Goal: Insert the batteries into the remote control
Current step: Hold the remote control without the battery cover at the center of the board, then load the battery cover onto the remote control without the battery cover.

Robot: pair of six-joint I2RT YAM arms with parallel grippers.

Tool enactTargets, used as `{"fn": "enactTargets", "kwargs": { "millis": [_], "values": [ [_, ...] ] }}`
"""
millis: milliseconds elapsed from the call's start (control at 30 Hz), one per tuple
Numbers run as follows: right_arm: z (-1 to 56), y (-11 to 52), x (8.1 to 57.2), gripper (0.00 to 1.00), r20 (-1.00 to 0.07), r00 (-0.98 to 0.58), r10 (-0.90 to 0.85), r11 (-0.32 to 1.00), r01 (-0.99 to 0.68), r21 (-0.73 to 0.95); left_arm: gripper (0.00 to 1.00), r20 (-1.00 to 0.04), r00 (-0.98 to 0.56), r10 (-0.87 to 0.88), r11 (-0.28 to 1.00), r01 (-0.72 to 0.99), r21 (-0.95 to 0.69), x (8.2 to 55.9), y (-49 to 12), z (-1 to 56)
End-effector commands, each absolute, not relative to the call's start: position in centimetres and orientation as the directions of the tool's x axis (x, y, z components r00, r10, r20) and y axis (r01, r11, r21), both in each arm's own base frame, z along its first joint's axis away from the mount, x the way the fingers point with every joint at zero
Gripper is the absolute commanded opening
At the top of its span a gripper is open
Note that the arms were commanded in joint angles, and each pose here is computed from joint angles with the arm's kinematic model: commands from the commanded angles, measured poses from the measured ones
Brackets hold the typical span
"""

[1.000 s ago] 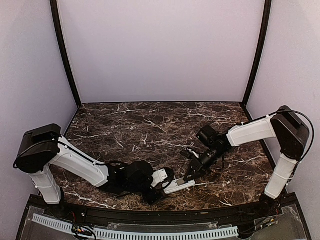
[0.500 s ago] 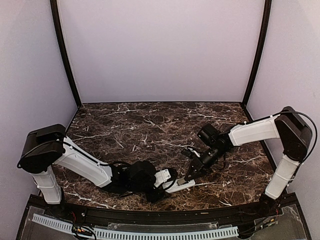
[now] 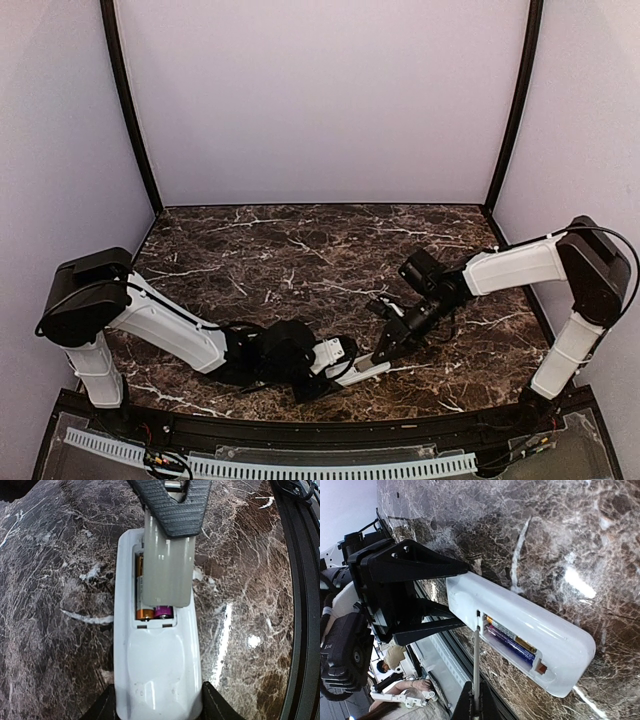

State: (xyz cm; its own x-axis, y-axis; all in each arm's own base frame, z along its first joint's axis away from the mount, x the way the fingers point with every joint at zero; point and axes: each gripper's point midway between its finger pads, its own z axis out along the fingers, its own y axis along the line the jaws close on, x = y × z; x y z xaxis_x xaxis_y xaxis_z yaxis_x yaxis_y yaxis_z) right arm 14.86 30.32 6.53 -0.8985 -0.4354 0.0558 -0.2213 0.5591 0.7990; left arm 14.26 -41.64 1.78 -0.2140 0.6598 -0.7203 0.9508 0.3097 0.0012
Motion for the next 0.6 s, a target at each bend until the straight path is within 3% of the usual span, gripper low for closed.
{"fn": "enactTargets", "kwargs": {
  "millis": [0, 567],
  "values": [
    [7.0, 31.0, 14.3, 0.00, 0.035, -0.896, -0.443, 0.524, -0.227, 0.821, 0.34, -0.622, -0.237, 0.746, 0.290, 0.957, -0.017, 12.5, -39.4, -0.7],
    [5.3, 31.5, 15.4, 0.00, 0.045, -0.869, -0.492, 0.548, -0.269, 0.792, 0.31, -0.616, -0.231, 0.753, 0.289, 0.957, -0.006, 12.3, -39.3, -1.0]
  ]
}}
